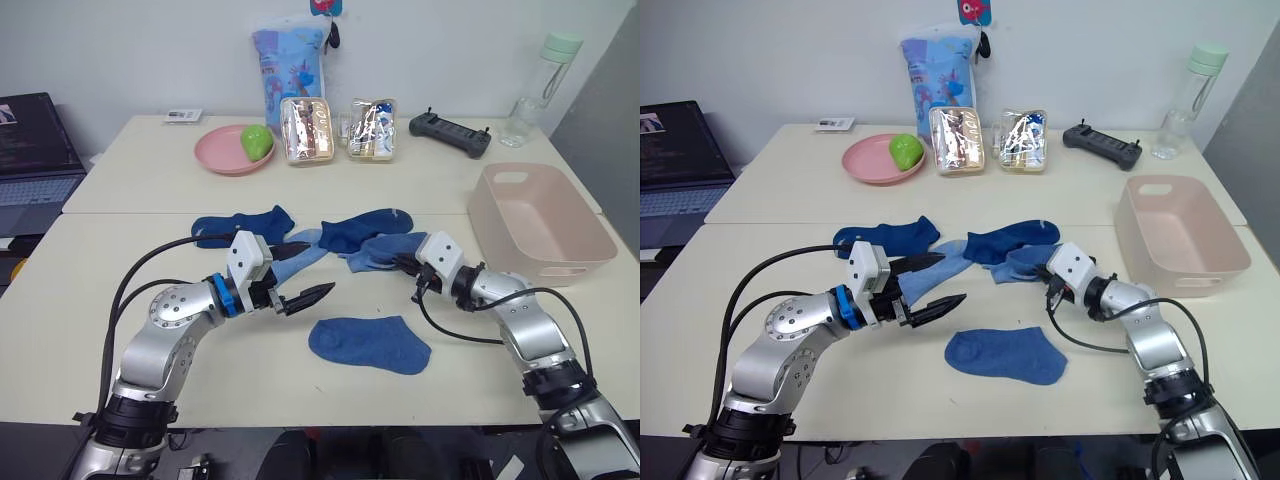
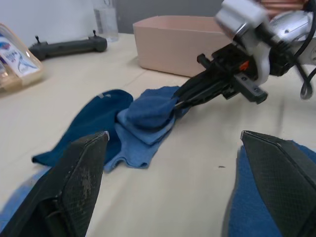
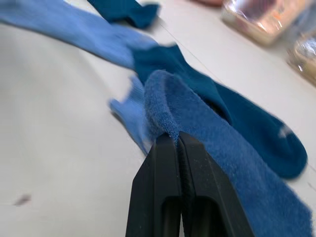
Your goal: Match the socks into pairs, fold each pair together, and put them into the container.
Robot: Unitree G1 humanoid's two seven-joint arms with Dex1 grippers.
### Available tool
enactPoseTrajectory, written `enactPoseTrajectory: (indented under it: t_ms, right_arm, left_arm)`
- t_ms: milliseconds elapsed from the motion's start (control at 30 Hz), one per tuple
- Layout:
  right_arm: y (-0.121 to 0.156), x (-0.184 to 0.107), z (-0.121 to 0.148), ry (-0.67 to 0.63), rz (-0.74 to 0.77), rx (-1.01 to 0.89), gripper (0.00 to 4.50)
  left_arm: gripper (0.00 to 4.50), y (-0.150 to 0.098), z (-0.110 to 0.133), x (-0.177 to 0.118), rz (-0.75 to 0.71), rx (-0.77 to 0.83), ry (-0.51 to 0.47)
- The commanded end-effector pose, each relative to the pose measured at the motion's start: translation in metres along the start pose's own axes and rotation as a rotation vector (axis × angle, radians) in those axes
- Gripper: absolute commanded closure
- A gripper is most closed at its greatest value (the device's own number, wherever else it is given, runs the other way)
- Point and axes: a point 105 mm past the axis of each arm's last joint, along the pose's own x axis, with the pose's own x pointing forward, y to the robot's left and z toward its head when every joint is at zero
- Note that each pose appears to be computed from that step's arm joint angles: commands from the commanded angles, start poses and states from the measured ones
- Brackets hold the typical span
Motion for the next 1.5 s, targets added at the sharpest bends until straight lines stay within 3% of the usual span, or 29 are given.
enactPoseTrajectory:
  t_ms: [33,200,400,500,700,833,1000,1233,1333,1500]
  right_arm:
    - [0.038,-0.009,0.030,-0.080,0.201,-0.094,4.44]
    - [0.063,-0.007,0.035,-0.081,0.286,-0.068,4.44]
    - [0.072,0.001,0.034,-0.085,0.307,-0.021,4.44]
    - [0.073,0.000,0.027,-0.062,0.328,-0.013,3.81]
    - [0.056,-0.019,0.040,-0.093,0.301,0.089,1.76]
    - [0.027,-0.035,0.037,-0.080,0.182,0.190,1.76]
    - [-0.014,-0.045,0.002,0.010,-0.039,0.305,1.76]
    - [-0.013,-0.044,-0.029,0.106,-0.025,0.391,1.76]
    - [-0.009,-0.038,-0.037,0.137,-0.013,0.401,1.73]
    - [-0.008,-0.030,-0.040,0.129,-0.010,0.418,1.73]
  left_arm:
    - [0.00,-0.003,0.006,-0.005,-0.033,-0.012,0.012]
    - [0.00,0.006,0.004,-0.013,-0.038,-0.033,0.051]
    - [0.00,0.001,0.000,-0.014,-0.089,-0.064,0.099]
    - [0.00,0.001,-0.006,-0.014,-0.086,-0.063,0.124]
    - [0.00,0.000,-0.013,-0.008,-0.076,-0.056,0.140]
    - [0.00,0.001,-0.023,0.001,-0.053,-0.045,0.158]
    - [0.00,0.004,-0.041,0.014,-0.025,-0.035,0.200]
    - [0.00,0.007,-0.059,0.035,0.002,-0.071,0.216]
    - [0.59,0.006,-0.058,0.040,-0.005,-0.079,0.203]
    - [2.14,0.004,-0.058,0.043,-0.030,-0.083,0.203]
